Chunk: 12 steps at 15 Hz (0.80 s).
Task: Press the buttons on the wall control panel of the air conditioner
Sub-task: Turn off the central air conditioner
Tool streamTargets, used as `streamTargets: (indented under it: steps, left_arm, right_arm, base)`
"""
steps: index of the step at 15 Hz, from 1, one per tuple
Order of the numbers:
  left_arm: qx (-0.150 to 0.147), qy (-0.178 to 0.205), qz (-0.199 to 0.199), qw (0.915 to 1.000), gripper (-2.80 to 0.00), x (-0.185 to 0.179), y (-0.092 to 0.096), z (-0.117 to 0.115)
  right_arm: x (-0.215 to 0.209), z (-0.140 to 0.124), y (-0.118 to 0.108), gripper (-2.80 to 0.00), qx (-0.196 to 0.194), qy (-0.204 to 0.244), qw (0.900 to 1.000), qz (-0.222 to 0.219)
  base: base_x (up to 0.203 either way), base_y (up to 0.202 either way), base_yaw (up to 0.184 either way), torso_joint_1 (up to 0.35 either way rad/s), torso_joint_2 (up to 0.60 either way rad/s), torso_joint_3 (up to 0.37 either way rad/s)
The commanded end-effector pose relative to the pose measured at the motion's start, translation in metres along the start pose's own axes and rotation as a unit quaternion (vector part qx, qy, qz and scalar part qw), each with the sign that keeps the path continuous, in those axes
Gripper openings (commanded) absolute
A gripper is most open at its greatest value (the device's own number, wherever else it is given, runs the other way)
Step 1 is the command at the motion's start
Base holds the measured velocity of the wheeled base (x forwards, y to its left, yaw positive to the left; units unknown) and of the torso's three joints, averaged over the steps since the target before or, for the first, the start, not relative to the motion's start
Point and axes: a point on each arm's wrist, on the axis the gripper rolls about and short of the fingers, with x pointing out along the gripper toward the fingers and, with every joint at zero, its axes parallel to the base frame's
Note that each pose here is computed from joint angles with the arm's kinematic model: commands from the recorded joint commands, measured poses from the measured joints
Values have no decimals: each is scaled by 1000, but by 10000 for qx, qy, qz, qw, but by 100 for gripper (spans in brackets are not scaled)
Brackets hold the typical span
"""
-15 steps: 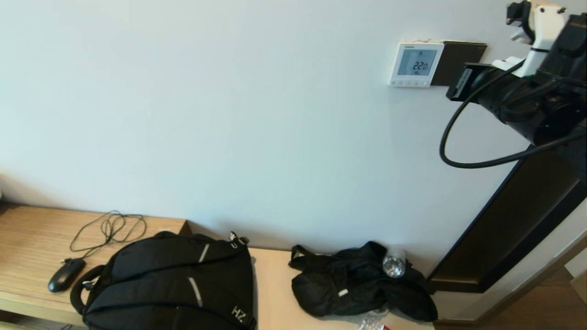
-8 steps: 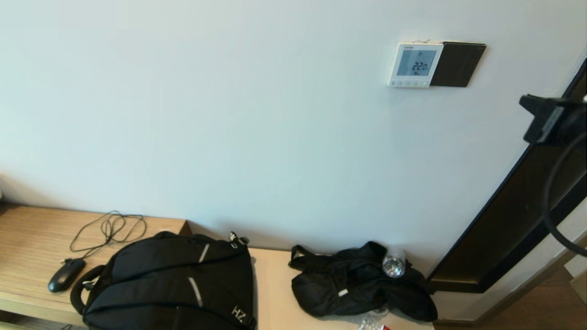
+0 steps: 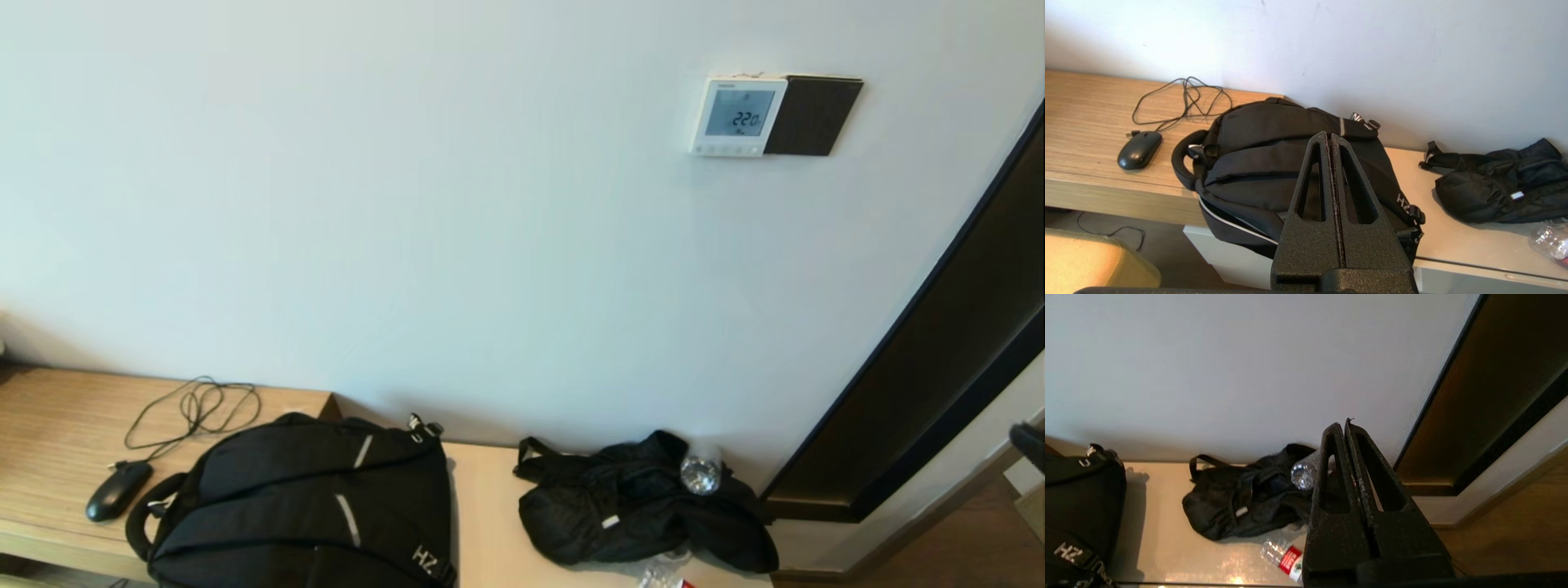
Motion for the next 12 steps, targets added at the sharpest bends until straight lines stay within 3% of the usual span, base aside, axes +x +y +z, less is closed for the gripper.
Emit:
streamTargets:
  steps: [1,6,8,10,12]
  left_arm:
    - [-3,3,3,10000,-280,0,0,0]
    - [-3,3,3,10000,-280,0,0,0]
    - [-3,3,3,10000,-280,0,0,0]
    - [-3,3,7,10000,-280,0,0,0]
    - [-3,3,7,10000,-280,0,0,0]
  right_arm:
    - [-33,-37,-3,-280,-25,-187,9998,-120]
    - [-56,-90,-3,-280,-169,65,9998,-87]
    - [-61,-100,-2,-280,-180,183,9996,-75]
    - [-67,-103,-2,-280,-161,-22,9999,14]
    - [-74,-116,0,-280,-195,149,9996,146]
  base:
    - [0,0,0,0,0,0]
    - [0,0,0,0,0,0]
    - [0,0,0,0,0,0]
    - [0,0,0,0,0,0]
    - [0,0,0,0,0,0]
